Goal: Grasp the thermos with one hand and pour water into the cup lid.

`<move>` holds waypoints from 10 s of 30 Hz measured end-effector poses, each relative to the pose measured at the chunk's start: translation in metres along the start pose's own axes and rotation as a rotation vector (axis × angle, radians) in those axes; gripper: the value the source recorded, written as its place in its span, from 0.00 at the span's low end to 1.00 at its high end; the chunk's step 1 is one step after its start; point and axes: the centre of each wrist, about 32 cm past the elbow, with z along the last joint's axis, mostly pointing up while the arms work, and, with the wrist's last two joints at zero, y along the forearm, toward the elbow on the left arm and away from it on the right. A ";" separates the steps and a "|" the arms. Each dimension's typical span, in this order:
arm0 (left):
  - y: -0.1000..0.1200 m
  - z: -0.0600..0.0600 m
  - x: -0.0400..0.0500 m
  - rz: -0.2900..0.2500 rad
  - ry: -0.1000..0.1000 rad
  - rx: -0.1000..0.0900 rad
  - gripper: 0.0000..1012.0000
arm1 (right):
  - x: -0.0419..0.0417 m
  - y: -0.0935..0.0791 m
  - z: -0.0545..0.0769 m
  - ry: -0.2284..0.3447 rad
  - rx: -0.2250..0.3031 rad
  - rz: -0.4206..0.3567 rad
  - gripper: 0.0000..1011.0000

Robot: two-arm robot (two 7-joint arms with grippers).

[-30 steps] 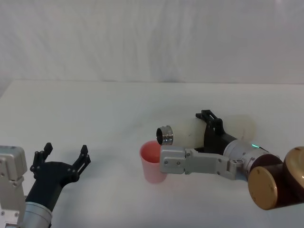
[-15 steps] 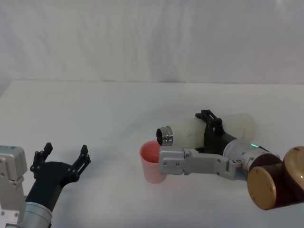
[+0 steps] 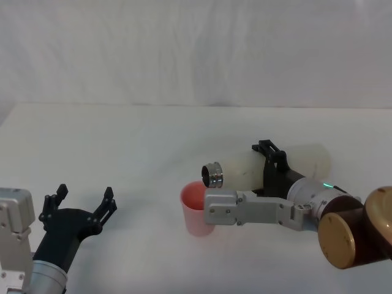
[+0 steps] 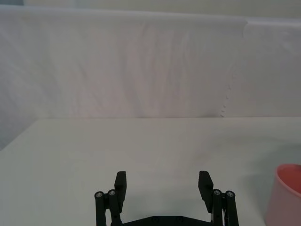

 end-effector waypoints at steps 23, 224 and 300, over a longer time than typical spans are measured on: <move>0.000 0.000 0.0000 0.000 0.000 0.000 0.99 | 0.0044 0.000 0.004 -0.038 -0.010 0.012 0.95; 0.000 0.000 0.0000 0.000 0.000 0.000 0.99 | -0.0168 -0.015 -0.050 0.916 0.236 -0.276 0.95; 0.000 0.000 0.0000 0.000 0.000 0.000 0.99 | -0.0336 0.062 -0.058 1.348 0.466 -0.107 0.95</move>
